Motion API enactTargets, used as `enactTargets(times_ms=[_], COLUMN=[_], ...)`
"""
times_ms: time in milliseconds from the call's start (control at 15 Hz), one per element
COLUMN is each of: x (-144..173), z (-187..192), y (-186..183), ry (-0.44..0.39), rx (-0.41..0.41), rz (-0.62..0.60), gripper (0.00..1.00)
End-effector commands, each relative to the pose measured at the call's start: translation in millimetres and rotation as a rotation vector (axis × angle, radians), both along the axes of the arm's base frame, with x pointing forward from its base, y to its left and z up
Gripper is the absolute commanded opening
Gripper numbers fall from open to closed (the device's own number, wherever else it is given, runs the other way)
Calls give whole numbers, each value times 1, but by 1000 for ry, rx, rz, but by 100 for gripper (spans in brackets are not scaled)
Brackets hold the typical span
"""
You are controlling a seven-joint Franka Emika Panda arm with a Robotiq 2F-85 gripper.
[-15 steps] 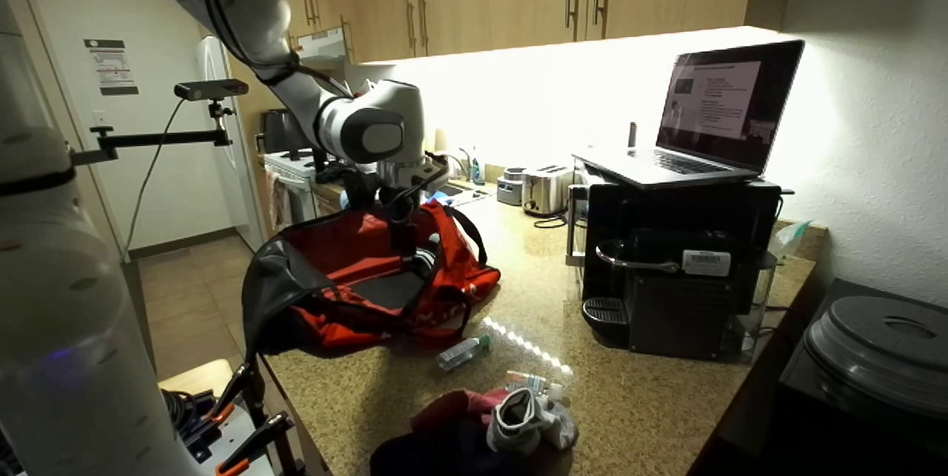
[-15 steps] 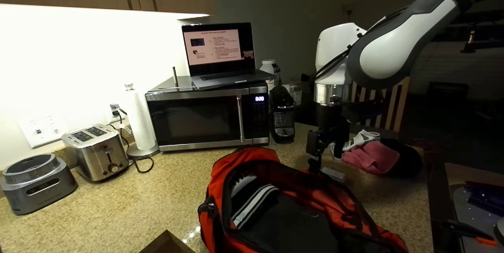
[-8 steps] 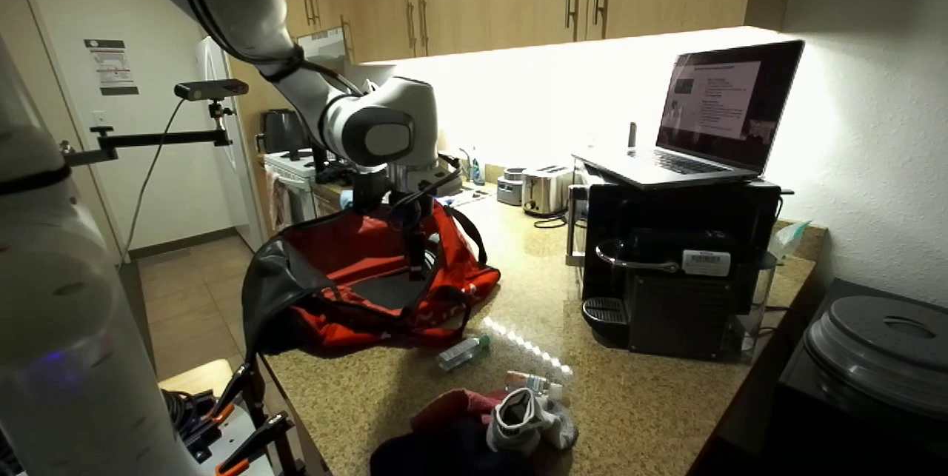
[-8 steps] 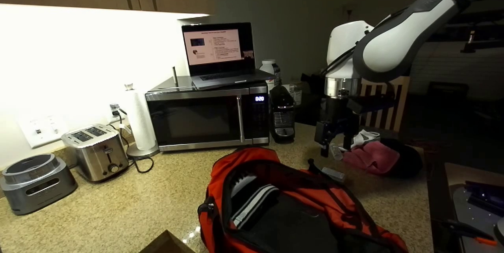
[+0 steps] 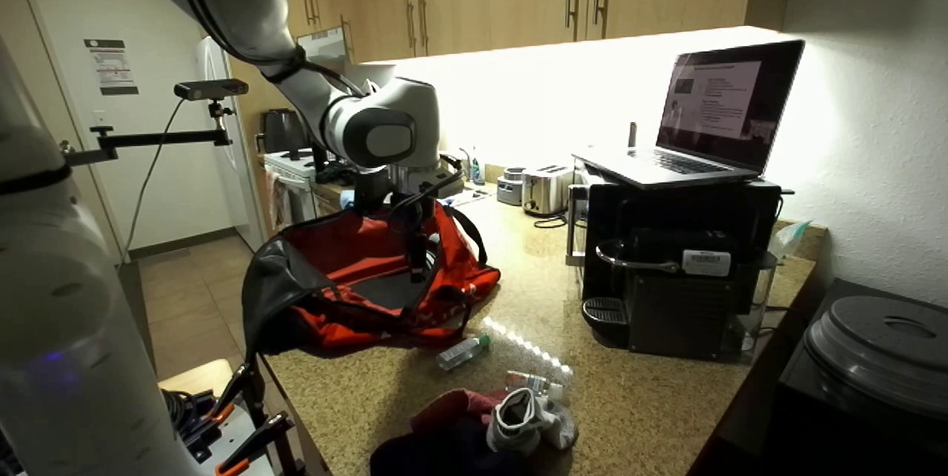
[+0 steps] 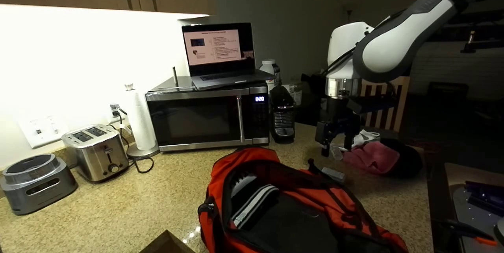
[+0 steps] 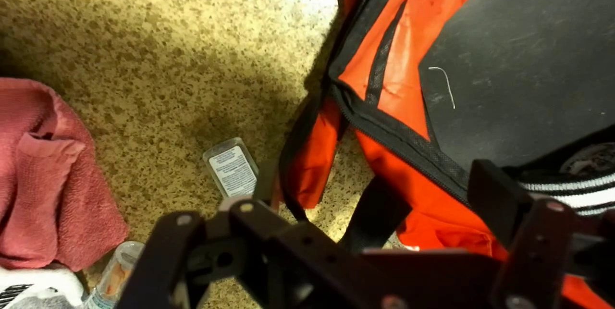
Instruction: Remove the bottle out of the bag
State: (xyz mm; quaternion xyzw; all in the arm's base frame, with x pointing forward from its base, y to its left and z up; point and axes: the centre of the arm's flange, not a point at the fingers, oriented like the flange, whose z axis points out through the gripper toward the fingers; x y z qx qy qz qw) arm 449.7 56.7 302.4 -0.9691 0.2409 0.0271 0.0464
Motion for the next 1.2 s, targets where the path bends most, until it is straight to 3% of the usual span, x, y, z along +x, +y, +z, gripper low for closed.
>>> enactTargets(times_ms=[0, 533, 800, 1133], x=[5, 16, 13, 8], z=[-1, -25, -51, -65], y=[-19, -100, -122, -136], ry=[-16, -51, 18, 61], rx=[-32, -141, -194, -230], rz=[-105, -382, -323, -163], gripper=[100, 100, 100, 100])
